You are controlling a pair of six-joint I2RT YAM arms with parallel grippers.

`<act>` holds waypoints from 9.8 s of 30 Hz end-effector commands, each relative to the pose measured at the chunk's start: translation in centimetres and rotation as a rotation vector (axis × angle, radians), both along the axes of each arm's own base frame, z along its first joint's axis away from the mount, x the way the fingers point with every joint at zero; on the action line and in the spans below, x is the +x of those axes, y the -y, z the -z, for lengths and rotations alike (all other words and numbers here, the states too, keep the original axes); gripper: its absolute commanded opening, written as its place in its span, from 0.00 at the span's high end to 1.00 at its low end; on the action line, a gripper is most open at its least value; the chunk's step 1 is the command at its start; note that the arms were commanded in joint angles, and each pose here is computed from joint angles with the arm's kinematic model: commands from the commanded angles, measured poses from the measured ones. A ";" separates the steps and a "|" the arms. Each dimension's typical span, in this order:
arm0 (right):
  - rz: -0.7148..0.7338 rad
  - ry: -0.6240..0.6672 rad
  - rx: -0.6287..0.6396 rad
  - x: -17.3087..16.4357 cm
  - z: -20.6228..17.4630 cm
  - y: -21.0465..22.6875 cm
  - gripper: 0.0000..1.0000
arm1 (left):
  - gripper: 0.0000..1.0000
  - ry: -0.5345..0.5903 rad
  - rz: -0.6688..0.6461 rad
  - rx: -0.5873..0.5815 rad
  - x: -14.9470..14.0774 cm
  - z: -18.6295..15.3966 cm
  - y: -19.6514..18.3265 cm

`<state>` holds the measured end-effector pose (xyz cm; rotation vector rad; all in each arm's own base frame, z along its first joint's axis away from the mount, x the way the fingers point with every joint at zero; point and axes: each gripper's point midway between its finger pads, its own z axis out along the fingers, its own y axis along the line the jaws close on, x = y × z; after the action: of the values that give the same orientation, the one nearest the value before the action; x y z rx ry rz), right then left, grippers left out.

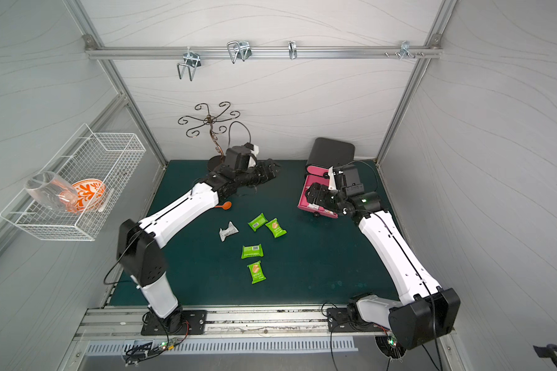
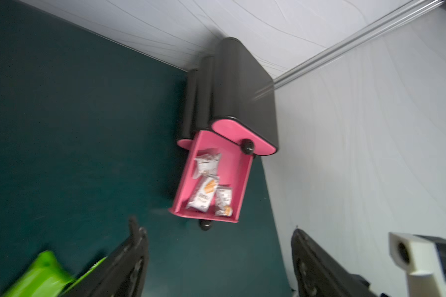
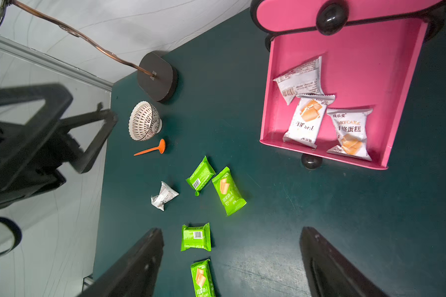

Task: Place the cookies into the drawer by color
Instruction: Pick up the cookie at the center of the board, then place the cookie in the drawer, then close the drawer in the storage box.

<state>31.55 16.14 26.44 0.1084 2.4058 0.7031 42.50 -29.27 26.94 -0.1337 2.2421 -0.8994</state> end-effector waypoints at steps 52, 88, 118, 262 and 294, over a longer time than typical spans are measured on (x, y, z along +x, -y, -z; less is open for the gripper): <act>-0.109 -0.038 0.058 -0.8 1.3 -3.2 0.09 | 0.62 -0.645 -0.335 0.048 -9.5 24.8 -20.4; 0.108 0.033 0.252 0.2 -6.4 -2.1 0.08 | 1.00 -0.260 0.118 -0.563 2.7 5.6 5.1; 0.210 0.052 0.444 -0.2 -10.2 -0.6 0.07 | 1.00 -0.382 0.068 -0.692 8.3 11.6 24.8; 0.312 0.022 0.032 13.9 12.6 3.6 0.34 | 0.25 0.317 0.757 0.829 -20.8 6.5 -1.2; 0.670 0.072 0.495 14.7 13.5 9.3 1.00 | 0.25 0.310 0.773 0.817 -21.1 6.9 -0.8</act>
<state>44.28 7.15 11.26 1.0190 1.9714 0.9010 20.86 -27.89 19.03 1.2363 2.2214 -0.2296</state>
